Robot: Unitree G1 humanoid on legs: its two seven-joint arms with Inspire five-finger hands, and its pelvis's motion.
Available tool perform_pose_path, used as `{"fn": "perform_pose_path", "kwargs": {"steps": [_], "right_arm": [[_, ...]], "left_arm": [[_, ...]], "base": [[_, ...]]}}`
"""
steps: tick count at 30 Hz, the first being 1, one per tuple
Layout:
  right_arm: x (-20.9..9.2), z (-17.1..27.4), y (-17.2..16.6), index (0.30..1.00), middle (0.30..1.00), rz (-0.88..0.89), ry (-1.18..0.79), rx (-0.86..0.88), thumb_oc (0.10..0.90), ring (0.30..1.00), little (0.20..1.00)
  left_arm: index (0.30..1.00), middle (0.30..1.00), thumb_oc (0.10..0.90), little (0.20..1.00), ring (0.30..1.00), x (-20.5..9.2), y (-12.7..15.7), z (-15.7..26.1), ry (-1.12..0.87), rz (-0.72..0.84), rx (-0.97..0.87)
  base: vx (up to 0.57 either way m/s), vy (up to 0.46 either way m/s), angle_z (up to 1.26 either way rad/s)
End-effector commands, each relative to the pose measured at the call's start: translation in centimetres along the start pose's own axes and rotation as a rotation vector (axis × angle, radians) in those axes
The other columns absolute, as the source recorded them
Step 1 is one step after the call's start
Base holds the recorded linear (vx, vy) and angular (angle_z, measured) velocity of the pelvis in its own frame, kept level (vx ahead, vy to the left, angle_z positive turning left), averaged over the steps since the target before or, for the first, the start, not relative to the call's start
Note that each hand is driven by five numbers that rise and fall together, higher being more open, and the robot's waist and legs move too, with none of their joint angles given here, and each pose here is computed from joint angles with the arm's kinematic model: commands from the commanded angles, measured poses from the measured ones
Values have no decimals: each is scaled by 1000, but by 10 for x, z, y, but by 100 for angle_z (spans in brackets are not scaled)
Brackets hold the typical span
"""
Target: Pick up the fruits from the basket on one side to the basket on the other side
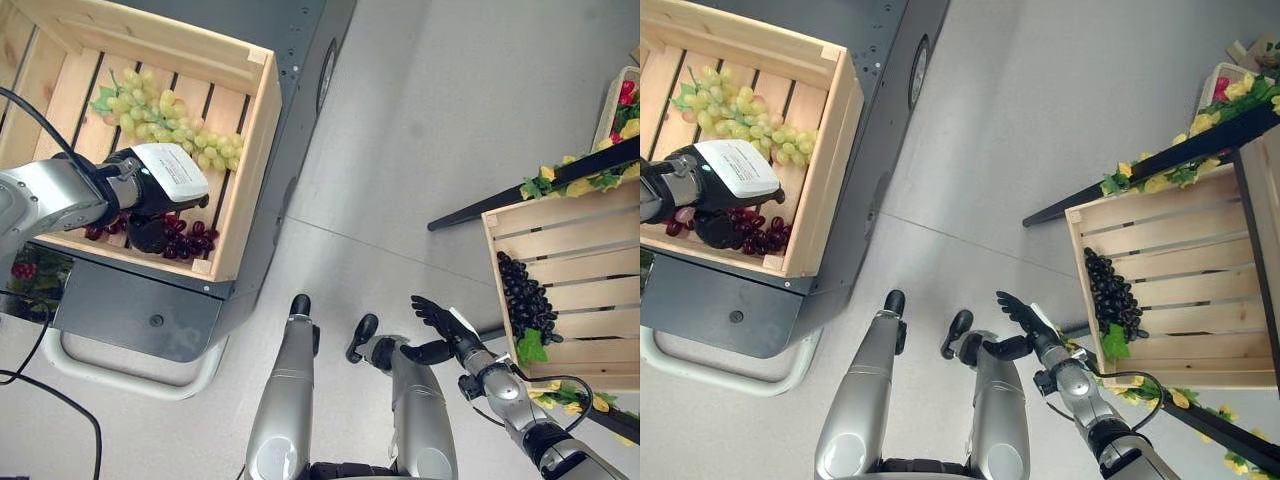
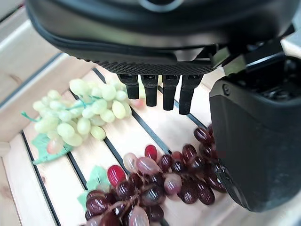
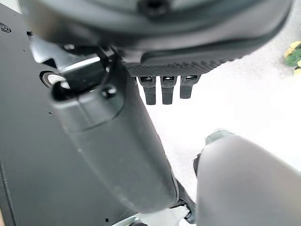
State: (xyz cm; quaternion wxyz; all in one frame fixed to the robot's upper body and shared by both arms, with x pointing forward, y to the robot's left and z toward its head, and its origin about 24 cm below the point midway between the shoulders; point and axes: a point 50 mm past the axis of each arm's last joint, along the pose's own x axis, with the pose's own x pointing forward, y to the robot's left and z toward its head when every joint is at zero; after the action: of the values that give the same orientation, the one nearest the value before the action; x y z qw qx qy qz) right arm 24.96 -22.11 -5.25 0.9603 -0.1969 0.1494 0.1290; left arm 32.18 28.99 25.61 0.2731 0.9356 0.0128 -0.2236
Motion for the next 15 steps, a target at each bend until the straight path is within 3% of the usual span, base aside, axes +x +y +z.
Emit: {"fn": "perform_pose_path", "kwargs": {"steps": [1, 12, 13, 14, 15], "right_arm": [[-14, 1, -33, 900, 900, -112, -70, 31, 800, 900, 900], [-16, 2, -38, 900, 900, -150, -87, 38, 800, 900, 900], [-16, 3, -38, 900, 900, -157, -93, 35, 800, 900, 900], [-16, 3, -38, 900, 900, -159, -93, 34, 800, 900, 900], [-17, 3, -39, 900, 900, -160, -93, 29, 800, 900, 900]], "left_arm": [[900, 900, 800, 900, 900, -28, 10, -33, 114, 34, -36], [900, 900, 800, 900, 900, -21, -19, -21, 72, 16, -129], [568, 568, 579, 568, 568, -19, -29, -19, 91, 13, -148], [300, 300, 400, 300, 300, -18, -33, -18, 99, 12, -153], [300, 300, 400, 300, 300, -18, -36, -17, 103, 13, -159]], "base": [[0, 0, 0], [-3, 1, 1], [0, 0, 0], [0, 0, 0], [0, 0, 0]]}}
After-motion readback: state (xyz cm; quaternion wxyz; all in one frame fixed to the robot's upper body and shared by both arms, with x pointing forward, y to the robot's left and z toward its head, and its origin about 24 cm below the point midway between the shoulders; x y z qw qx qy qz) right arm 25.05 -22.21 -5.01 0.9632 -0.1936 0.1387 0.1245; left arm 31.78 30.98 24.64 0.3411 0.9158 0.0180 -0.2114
